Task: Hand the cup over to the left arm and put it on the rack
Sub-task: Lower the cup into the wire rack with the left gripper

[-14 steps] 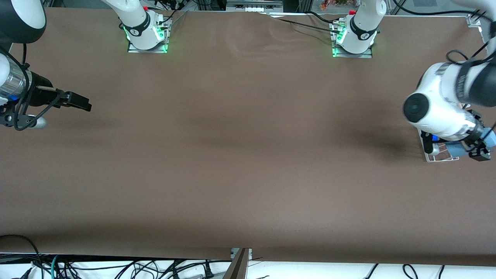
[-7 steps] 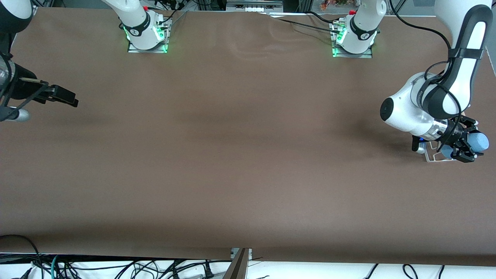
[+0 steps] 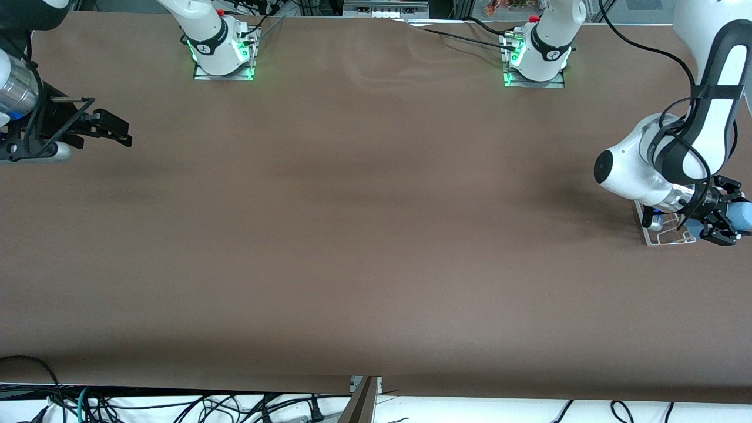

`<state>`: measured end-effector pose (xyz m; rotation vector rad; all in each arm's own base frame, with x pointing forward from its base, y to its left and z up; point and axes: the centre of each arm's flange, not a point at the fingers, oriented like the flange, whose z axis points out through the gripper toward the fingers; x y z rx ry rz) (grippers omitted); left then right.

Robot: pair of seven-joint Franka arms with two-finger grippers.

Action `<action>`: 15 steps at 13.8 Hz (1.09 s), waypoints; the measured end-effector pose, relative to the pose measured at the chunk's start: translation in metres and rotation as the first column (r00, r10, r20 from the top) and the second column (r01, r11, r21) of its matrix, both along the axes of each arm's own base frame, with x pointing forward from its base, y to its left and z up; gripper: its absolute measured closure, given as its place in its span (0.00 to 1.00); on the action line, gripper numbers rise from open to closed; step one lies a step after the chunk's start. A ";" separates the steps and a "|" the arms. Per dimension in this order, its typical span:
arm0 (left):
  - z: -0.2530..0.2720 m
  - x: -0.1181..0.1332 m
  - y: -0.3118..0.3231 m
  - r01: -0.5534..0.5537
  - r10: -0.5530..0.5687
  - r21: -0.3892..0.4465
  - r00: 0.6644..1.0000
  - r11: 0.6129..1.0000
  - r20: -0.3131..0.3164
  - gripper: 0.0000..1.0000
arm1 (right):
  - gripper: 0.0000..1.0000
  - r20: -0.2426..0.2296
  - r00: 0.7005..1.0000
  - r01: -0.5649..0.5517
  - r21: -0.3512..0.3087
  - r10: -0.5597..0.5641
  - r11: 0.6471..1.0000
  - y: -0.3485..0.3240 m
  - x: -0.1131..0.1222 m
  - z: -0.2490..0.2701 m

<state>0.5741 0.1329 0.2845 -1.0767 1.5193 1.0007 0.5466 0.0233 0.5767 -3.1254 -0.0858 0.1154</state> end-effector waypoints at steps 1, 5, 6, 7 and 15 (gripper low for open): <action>-0.004 0.000 0.001 0.010 -0.010 0.007 1.000 1.000 -0.005 0.31 | 0.00 0.007 1.000 -0.003 0.000 0.003 1.000 0.001 0.000 0.001; -0.014 0.001 0.000 0.033 -0.032 0.020 0.999 0.999 -0.019 0.31 | 0.00 0.012 1.000 -0.005 -0.001 0.005 1.000 0.001 0.001 0.001; -0.016 0.001 0.001 0.037 -0.036 0.023 0.999 0.999 -0.022 0.31 | 0.00 0.013 1.000 -0.010 -0.001 0.010 1.000 0.003 0.001 0.002; -0.018 0.000 0.002 0.036 -0.035 0.024 0.999 0.999 -0.025 0.31 | 0.00 0.013 1.000 -0.017 -0.001 0.017 1.000 0.007 0.001 0.002; -0.034 -0.006 0.008 0.040 -0.038 0.032 0.998 0.999 -0.059 0.31 | 0.00 0.044 0.996 -0.071 0.000 0.071 0.997 0.034 0.001 0.015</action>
